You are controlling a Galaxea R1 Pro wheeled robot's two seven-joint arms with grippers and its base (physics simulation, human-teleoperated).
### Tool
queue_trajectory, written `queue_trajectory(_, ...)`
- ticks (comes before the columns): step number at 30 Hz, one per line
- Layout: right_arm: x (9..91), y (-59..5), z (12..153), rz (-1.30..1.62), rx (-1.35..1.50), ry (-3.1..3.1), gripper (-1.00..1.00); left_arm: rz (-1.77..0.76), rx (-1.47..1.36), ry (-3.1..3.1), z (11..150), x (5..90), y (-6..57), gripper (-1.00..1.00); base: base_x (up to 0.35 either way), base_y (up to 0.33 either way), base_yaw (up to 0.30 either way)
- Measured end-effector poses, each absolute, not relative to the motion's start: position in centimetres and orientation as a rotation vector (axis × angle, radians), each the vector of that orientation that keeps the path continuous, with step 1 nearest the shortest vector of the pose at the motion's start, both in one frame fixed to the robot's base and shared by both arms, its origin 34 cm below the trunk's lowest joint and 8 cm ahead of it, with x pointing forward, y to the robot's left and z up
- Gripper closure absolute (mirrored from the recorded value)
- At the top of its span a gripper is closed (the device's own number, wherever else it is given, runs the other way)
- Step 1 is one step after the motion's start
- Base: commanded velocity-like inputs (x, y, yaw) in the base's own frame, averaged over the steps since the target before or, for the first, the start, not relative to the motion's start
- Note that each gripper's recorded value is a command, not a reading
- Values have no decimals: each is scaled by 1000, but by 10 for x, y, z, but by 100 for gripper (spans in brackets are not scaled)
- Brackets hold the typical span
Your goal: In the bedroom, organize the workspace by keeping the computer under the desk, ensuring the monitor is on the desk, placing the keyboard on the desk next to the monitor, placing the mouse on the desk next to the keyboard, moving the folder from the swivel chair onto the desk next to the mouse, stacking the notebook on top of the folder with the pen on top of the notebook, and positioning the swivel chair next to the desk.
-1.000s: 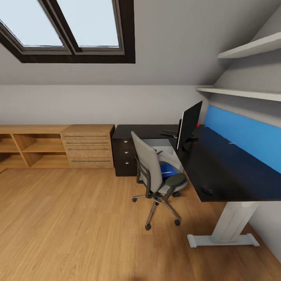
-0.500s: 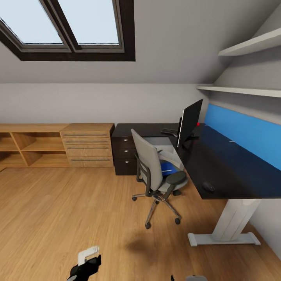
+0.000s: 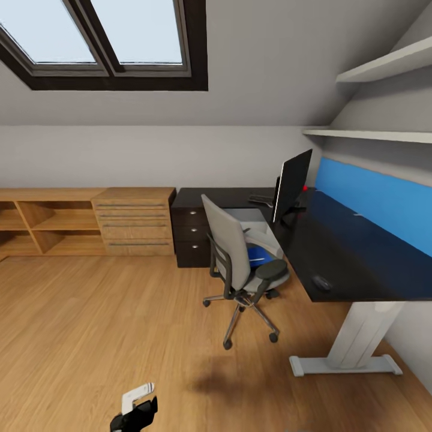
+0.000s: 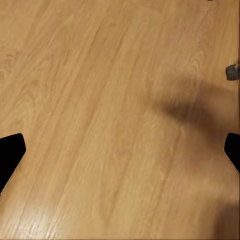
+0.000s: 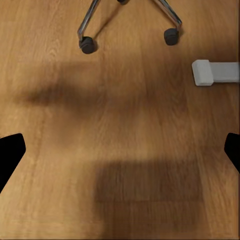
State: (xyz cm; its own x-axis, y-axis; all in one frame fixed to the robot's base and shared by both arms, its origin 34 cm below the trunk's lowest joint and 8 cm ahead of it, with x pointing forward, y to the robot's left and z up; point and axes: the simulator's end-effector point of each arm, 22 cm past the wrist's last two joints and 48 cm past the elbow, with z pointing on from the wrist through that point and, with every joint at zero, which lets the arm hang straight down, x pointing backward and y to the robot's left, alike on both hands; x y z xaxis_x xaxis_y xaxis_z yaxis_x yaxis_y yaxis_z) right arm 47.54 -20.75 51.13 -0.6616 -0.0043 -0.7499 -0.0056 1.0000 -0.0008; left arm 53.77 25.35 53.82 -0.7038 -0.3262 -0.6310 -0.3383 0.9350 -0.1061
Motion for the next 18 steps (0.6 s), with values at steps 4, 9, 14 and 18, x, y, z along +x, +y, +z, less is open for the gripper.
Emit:
queue_trajectory(4,474,-216,504,-11,-7,2287,-100,28,-401,2359,534,540,244,-100,0,0,0)
queue_trajectory(9,485,-217,512,-8,-3,2186,-100,30,-374,2356,523,537,240,-100,0,0,0)
queue_trajectory(14,487,-217,507,-7,1,2161,-100,30,-371,2354,514,536,240,-100,0,0,0)
queue_trajectory(18,487,-218,500,-7,0,2158,-100,30,-371,2354,507,536,239,-100,0,0,0)
